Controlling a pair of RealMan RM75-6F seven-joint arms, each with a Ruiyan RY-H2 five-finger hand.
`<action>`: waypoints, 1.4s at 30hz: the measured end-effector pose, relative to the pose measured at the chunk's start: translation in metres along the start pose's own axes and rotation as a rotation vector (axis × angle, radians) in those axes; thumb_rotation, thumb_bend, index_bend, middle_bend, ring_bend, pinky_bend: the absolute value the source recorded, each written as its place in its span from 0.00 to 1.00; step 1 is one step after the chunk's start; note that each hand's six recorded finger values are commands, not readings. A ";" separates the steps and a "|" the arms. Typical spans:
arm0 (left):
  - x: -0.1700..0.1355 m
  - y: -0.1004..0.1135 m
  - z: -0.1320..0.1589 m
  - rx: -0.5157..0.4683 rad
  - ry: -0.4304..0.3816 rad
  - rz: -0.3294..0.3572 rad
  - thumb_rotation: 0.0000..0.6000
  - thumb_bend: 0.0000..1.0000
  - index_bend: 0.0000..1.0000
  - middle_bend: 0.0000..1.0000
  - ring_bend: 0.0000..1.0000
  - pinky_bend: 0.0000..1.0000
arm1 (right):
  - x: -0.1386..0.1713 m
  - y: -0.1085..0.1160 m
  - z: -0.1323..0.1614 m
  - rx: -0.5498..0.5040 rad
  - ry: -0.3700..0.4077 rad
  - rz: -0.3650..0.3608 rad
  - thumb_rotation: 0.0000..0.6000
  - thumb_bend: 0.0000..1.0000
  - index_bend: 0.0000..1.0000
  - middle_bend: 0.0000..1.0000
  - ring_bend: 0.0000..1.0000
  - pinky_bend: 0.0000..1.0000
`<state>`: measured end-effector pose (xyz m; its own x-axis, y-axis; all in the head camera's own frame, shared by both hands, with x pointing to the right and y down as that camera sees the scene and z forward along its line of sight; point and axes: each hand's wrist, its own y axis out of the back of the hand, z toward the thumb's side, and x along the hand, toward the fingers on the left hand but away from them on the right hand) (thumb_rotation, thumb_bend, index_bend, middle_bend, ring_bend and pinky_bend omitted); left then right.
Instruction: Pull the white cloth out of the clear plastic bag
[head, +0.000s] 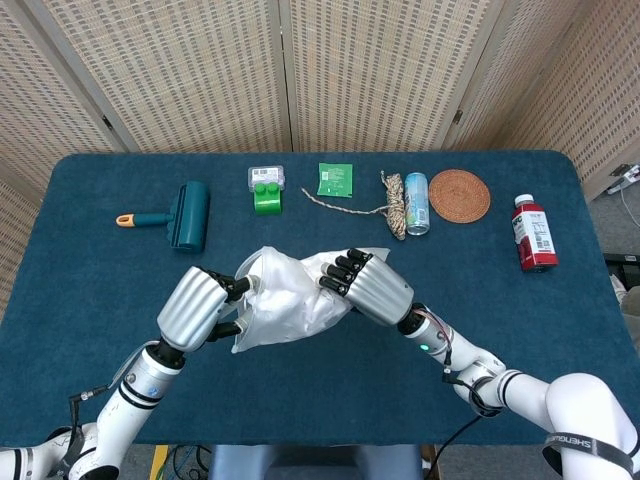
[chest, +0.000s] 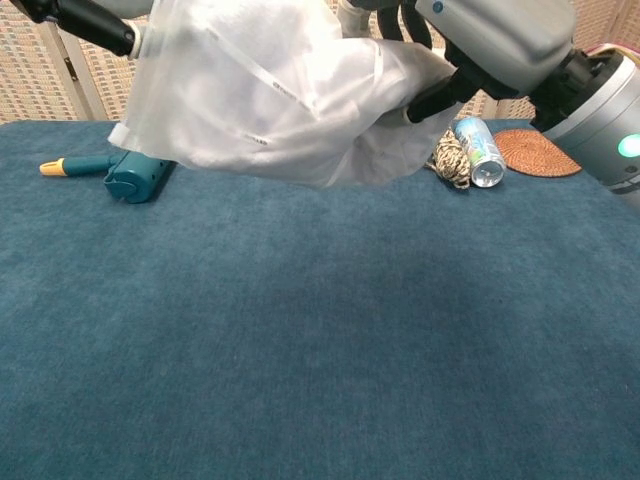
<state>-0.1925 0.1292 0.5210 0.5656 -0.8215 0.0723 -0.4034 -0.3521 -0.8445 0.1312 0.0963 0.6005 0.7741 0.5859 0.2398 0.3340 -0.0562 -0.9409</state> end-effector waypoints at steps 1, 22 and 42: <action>0.000 0.000 0.000 0.000 0.001 0.001 1.00 0.45 0.54 1.00 0.87 0.96 | 0.000 0.000 0.000 0.000 0.000 0.001 1.00 0.65 0.55 0.66 0.63 0.71; -0.007 -0.003 -0.009 -0.015 0.045 -0.006 1.00 0.55 0.69 1.00 0.88 0.96 | 0.007 -0.015 -0.007 -0.004 -0.034 0.080 1.00 0.36 0.50 0.56 0.55 0.71; -0.015 -0.010 -0.019 -0.035 0.084 -0.014 1.00 0.57 0.70 1.00 0.88 0.96 | 0.023 -0.039 -0.019 -0.036 -0.114 0.251 1.00 0.00 0.17 0.31 0.28 0.49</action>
<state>-0.2108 0.1367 0.5390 0.5099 -0.8504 0.1297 -0.4216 -0.3785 -0.8240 0.1460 0.0968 0.6476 0.7703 0.6370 -0.0302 0.1598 -0.2387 -0.9579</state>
